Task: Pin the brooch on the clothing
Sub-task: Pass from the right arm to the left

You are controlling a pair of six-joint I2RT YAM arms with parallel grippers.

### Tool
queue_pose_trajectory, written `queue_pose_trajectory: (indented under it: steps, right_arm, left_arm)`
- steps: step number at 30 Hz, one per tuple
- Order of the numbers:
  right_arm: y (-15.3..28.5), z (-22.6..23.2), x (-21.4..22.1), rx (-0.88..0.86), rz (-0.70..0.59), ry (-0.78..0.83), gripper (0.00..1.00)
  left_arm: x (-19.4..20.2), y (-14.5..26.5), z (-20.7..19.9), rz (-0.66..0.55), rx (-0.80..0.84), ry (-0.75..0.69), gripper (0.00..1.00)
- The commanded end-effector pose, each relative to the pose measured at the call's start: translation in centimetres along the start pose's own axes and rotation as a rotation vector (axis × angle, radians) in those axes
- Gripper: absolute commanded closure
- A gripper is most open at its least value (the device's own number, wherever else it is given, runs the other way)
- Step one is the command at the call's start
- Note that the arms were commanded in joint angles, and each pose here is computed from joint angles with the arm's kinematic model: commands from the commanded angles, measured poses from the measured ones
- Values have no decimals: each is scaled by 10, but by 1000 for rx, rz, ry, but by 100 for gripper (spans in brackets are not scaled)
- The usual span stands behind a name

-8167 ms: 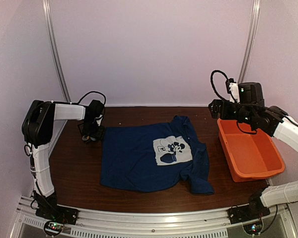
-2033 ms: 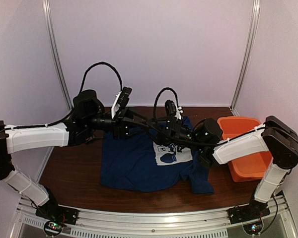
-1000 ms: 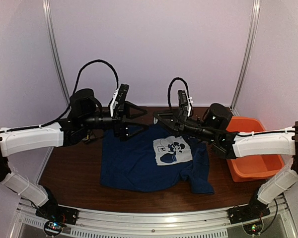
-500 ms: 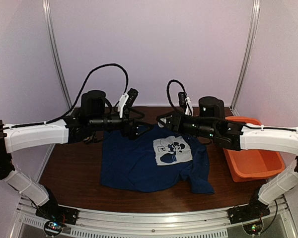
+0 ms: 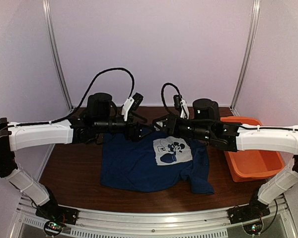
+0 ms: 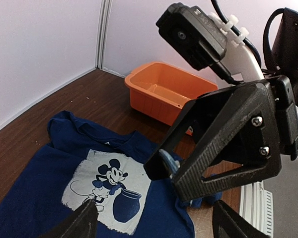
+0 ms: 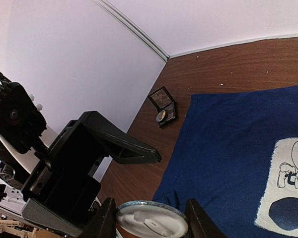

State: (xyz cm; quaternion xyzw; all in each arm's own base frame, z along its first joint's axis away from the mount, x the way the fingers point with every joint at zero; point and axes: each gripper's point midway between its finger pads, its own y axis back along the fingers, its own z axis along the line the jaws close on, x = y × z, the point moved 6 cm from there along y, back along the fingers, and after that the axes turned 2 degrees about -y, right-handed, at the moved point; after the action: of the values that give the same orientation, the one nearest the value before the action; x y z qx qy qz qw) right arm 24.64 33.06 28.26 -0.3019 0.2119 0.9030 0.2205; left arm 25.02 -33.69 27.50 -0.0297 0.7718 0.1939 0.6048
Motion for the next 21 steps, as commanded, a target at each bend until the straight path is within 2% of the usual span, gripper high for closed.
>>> queue_pose_trajectory:
  steps: [1,14,21]
  right_arm:
    - [-1,11,-7,-15,-34,-2,63]
    - [-7,17,-5,0,-44,-5,62]
    - [-9,17,-6,13,-58,-15,61]
  left_arm:
    - [-10,-2,3,-24,-35,-7,21]
    - [-8,-5,2,-21,-21,10,23]
    - [-6,-4,8,-18,-74,22,23]
